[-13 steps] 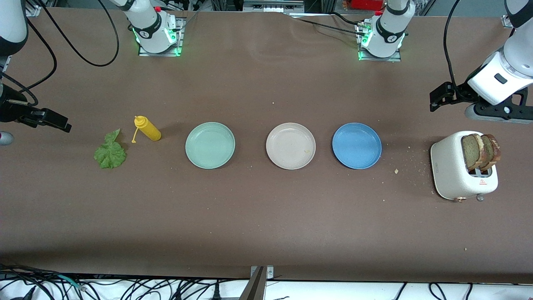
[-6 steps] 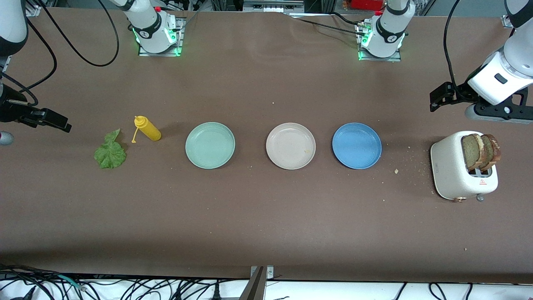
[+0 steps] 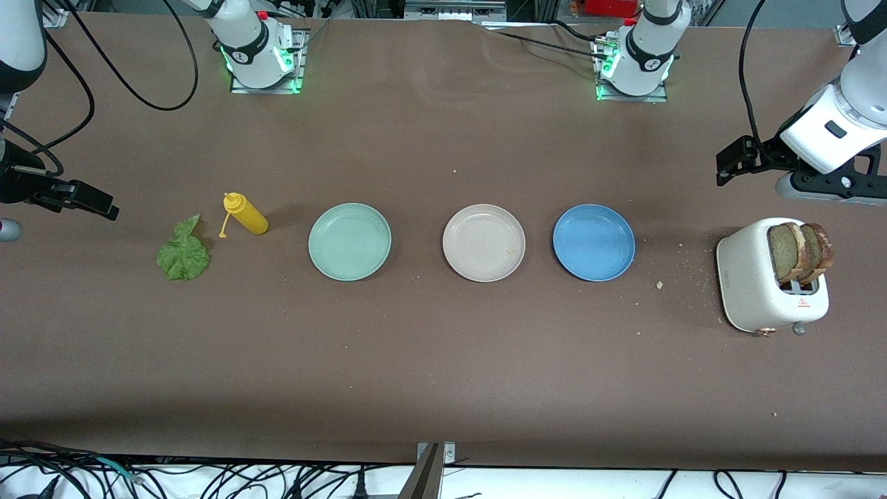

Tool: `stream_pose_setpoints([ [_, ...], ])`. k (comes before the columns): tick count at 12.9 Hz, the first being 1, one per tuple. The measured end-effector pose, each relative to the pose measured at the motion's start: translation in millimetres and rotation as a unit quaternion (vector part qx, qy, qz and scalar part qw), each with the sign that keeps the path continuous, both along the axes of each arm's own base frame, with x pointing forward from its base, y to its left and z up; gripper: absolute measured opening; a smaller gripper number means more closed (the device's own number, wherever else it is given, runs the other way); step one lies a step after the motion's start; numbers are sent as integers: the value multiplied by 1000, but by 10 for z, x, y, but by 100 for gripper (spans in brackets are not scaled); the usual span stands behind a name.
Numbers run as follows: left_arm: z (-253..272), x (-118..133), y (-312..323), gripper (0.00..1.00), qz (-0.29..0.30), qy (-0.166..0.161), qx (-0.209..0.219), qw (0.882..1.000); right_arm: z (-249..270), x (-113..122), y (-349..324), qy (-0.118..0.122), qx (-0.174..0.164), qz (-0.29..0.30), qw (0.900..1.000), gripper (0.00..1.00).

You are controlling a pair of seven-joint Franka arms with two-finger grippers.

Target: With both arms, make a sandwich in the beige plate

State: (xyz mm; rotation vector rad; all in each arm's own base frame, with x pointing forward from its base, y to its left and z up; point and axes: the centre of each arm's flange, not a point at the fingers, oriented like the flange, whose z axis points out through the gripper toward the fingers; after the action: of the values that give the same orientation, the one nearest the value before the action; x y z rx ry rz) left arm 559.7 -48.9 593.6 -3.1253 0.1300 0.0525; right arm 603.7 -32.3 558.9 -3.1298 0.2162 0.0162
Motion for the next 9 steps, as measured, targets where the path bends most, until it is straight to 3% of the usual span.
stream_pose_setpoints([
  [9,-5,5,21,100,2,0,0,1000,0,0,0,0,0,0,1000,100],
])
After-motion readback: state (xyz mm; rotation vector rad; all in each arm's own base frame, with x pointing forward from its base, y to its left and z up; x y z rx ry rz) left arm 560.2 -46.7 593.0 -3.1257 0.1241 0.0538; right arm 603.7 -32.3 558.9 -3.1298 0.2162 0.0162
